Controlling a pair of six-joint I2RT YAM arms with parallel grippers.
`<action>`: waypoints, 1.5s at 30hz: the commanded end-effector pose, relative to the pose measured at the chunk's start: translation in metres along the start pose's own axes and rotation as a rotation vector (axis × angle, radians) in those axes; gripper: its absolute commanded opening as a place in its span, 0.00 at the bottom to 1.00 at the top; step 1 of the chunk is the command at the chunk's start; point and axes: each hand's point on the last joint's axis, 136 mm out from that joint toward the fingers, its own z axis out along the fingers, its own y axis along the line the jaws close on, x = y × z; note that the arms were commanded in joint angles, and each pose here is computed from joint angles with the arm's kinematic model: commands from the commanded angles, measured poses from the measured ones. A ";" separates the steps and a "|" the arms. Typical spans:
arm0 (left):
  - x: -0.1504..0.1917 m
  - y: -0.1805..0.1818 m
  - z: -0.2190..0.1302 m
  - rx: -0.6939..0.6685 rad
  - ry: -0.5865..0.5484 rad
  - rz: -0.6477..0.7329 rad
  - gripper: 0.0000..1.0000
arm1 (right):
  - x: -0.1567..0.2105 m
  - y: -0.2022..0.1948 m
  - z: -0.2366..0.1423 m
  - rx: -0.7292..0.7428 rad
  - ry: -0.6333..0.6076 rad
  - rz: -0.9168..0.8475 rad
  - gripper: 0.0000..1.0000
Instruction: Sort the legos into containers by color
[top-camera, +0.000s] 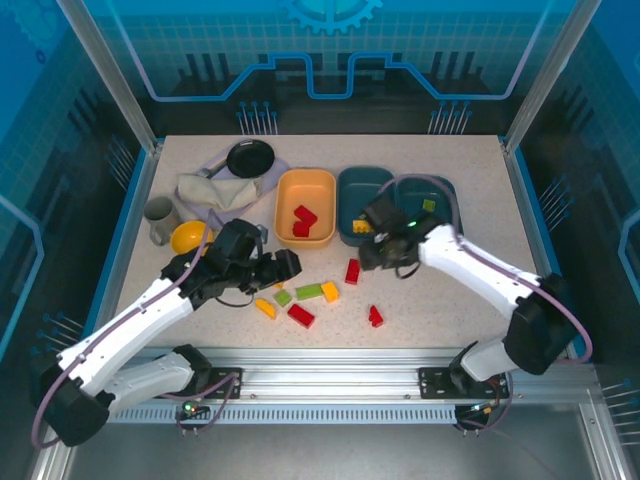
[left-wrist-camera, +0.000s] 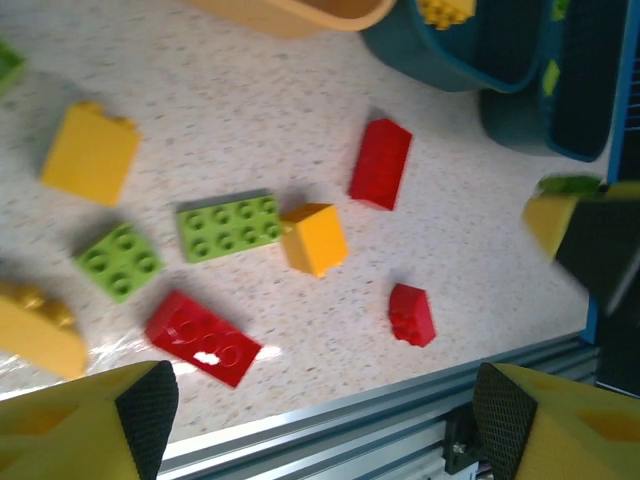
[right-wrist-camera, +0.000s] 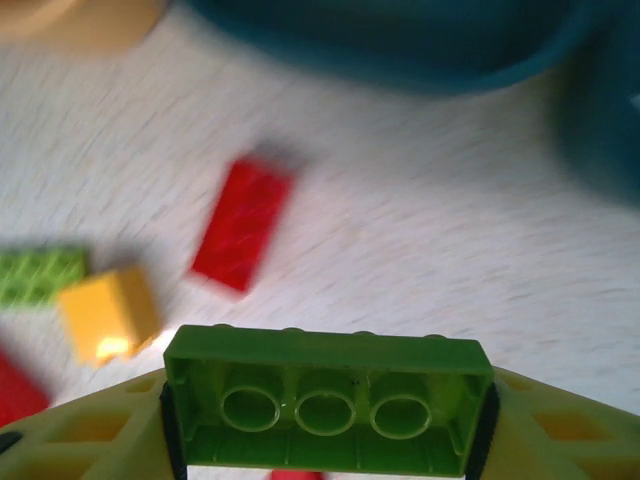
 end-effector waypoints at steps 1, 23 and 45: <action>-0.011 -0.039 -0.001 0.104 -0.015 0.070 0.81 | -0.013 -0.053 0.003 0.059 0.027 0.076 0.59; -0.022 -0.029 0.010 -0.066 -0.022 0.021 0.81 | -0.116 -0.161 0.118 0.107 0.183 0.350 0.74; 0.031 0.052 0.059 -0.501 0.307 -0.126 0.82 | 0.005 0.015 -0.031 -0.229 -0.162 0.056 0.81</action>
